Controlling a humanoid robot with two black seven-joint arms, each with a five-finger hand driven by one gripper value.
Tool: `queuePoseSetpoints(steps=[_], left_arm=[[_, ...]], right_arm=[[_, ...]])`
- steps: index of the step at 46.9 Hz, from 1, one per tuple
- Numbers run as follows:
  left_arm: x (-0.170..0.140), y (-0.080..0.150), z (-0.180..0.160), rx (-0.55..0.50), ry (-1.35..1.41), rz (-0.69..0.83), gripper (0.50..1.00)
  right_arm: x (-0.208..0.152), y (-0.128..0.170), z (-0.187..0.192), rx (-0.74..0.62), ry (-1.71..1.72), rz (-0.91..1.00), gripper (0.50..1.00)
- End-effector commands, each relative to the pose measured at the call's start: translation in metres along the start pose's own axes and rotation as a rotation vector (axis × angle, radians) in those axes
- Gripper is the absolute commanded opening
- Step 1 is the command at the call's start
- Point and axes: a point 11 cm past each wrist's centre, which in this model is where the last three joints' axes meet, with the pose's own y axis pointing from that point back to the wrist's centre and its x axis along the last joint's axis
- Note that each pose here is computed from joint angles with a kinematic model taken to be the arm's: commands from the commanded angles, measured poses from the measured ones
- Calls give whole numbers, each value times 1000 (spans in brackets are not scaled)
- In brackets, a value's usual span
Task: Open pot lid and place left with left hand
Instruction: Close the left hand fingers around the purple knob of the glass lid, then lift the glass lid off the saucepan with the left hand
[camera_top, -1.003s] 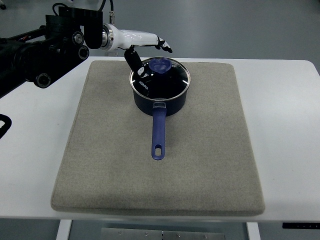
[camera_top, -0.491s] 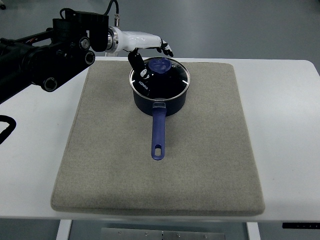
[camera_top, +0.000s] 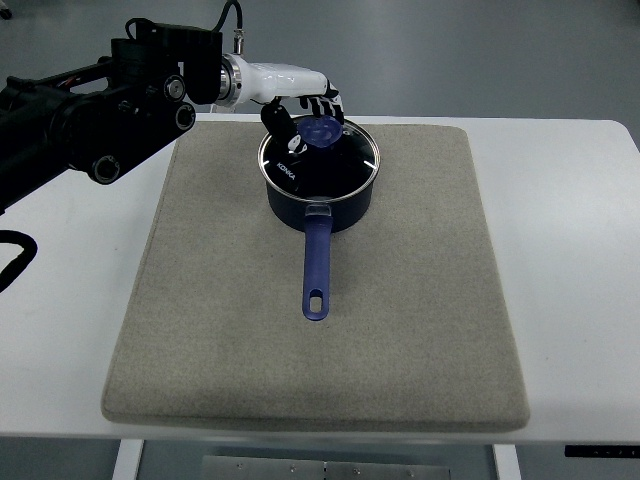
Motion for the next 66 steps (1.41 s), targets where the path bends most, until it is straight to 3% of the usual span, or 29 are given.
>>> queuePoseSetpoints(steps=[1, 6, 19, 23, 34, 55, 66], left_arm=[[1, 1, 0, 0, -2, 2, 684], [2, 1, -1, 2, -3, 4, 630], [11, 6, -1, 3, -10, 17, 626], [17, 7, 3, -5, -18, 25, 589], [27, 19, -9, 16, -13, 42, 559], [44, 87, -74, 133, 11, 100, 525], [28, 114, -111, 206, 68, 92, 527]], right_arm=[[0, 0, 0, -1, 1, 0, 917], [0, 0, -1, 1, 0, 0, 917], [0, 0, 0, 1, 1, 0, 917], [0, 0, 0, 1, 1, 0, 917], [0, 0, -1, 1, 0, 0, 917], [0, 0, -1, 1, 0, 0, 917], [0, 0, 0, 0, -1, 0, 917]])
